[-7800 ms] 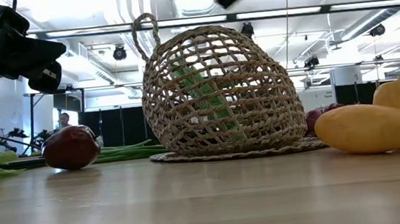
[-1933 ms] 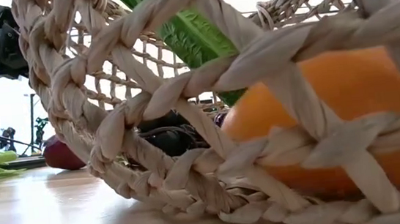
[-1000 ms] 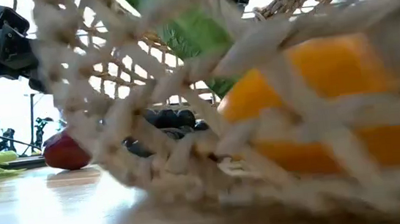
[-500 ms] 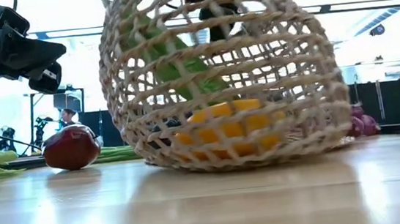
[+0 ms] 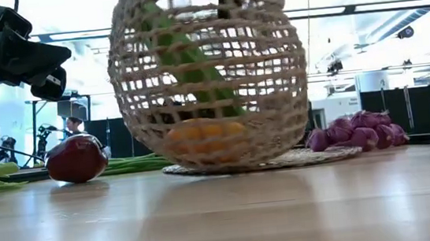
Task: Build produce basket
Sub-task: Adjust the light brown basket on the light brown table mat, then put the purple grapes into the light brown basket
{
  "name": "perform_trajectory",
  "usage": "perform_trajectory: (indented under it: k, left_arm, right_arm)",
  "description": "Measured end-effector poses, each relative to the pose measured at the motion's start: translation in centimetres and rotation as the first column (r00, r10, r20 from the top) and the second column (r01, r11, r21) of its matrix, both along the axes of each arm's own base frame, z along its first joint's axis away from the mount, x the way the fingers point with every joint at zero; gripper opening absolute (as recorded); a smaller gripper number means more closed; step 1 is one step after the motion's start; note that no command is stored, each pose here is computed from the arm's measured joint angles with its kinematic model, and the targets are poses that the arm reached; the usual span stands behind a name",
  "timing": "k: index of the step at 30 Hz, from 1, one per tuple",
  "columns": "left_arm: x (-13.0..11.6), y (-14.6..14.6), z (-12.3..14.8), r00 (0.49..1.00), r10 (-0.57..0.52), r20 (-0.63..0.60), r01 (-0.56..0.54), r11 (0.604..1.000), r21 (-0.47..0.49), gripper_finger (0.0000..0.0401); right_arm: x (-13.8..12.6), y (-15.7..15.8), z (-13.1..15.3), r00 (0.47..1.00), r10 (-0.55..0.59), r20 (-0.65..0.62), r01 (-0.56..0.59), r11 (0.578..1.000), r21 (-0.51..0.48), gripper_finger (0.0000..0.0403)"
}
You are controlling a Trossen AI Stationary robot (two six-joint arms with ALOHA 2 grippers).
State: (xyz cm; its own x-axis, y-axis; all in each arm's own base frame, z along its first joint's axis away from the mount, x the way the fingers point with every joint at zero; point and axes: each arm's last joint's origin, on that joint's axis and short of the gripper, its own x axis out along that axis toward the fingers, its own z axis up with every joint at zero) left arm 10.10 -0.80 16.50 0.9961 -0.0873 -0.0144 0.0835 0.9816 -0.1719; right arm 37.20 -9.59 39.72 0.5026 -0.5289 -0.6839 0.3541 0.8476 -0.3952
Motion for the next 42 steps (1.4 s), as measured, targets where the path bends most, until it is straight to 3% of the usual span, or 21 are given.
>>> perform_trajectory:
  k: [12,25,29,33,37,42]
  left_arm:
    - [0.0,0.0,0.0,1.0,0.0,-0.005,0.0,1.0,0.001,0.0]
    - [0.0,0.0,0.0,1.0,0.0,-0.004,0.0,1.0,0.001,0.0]
    - [0.0,0.0,0.0,1.0,0.0,-0.004,0.0,1.0,0.001,0.0]
    - [0.0,0.0,0.0,1.0,0.0,-0.005,0.0,1.0,0.0,0.0]
    - [0.0,0.0,0.0,1.0,0.0,-0.004,0.0,1.0,0.001,0.0]
    - [0.0,0.0,0.0,1.0,0.0,-0.005,0.0,1.0,0.001,0.0]
  right_arm:
    - [-2.2,-5.3,-1.4,0.98,-0.186,-0.072,0.19,0.98,0.057,0.0027]
    - [-3.2,-7.8,-3.1,0.946,-0.309,-0.102,0.315,0.947,0.056,0.0031]
    - [-3.3,-8.0,-3.8,0.937,-0.328,-0.12,0.337,0.939,0.066,0.0058]
    - [-3.6,-8.0,-3.7,0.92,-0.372,-0.125,0.379,0.925,0.037,0.011]
    - [-4.1,-7.3,-2.1,0.903,-0.42,-0.091,0.418,0.908,-0.034,0.0157]
    - [-4.2,-4.1,0.5,0.929,-0.37,0.01,0.37,0.929,-0.018,0.0176]
